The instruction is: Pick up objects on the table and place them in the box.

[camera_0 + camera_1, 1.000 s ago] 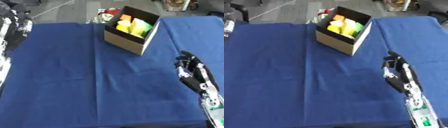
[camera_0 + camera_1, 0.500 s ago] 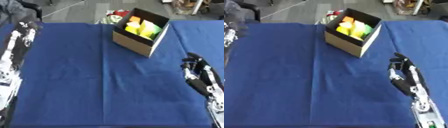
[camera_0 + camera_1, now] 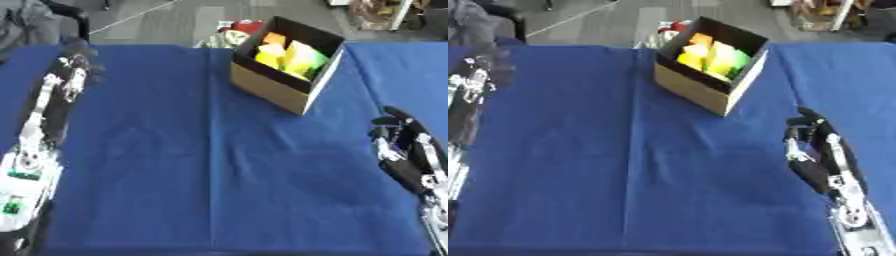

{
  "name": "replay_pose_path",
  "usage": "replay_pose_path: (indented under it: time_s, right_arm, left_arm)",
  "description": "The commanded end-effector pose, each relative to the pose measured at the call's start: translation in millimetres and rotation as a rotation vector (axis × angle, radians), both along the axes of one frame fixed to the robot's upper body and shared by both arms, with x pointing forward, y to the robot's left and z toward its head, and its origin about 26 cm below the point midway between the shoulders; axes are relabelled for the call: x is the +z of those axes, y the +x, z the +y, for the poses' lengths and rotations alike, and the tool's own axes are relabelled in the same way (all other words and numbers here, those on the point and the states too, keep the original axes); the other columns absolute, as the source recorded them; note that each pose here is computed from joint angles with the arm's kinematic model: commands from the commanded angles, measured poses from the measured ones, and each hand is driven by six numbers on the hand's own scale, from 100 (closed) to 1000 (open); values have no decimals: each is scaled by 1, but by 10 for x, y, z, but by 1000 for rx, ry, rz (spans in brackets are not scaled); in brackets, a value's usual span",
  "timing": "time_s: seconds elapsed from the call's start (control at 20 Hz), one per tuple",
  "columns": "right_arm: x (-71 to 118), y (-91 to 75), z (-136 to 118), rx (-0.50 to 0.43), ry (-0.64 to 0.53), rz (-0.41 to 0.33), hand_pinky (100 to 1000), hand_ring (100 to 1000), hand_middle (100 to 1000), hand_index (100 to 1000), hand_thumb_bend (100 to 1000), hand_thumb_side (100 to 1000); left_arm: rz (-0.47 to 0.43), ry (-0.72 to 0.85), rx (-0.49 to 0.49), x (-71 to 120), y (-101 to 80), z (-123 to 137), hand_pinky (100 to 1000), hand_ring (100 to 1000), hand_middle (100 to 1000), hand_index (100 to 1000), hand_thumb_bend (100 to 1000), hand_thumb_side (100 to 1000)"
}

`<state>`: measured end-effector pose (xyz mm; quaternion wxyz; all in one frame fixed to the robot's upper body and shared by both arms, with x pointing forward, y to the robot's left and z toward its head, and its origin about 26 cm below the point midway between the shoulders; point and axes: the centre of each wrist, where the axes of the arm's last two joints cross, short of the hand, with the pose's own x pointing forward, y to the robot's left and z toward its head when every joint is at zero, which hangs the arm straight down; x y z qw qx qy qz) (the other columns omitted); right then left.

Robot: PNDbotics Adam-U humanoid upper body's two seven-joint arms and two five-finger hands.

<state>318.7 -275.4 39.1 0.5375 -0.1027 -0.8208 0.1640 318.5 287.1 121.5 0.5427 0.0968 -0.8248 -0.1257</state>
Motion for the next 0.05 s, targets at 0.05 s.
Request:
replay_pose_path:
  time_s: [0.05]
  right_arm:
    - [80,18,-27,0,-11,-25,728,649,689,892,100,320]
  left_arm:
    - [-15,-3,-3,42,-1,4,813,788,817,939,100,803]
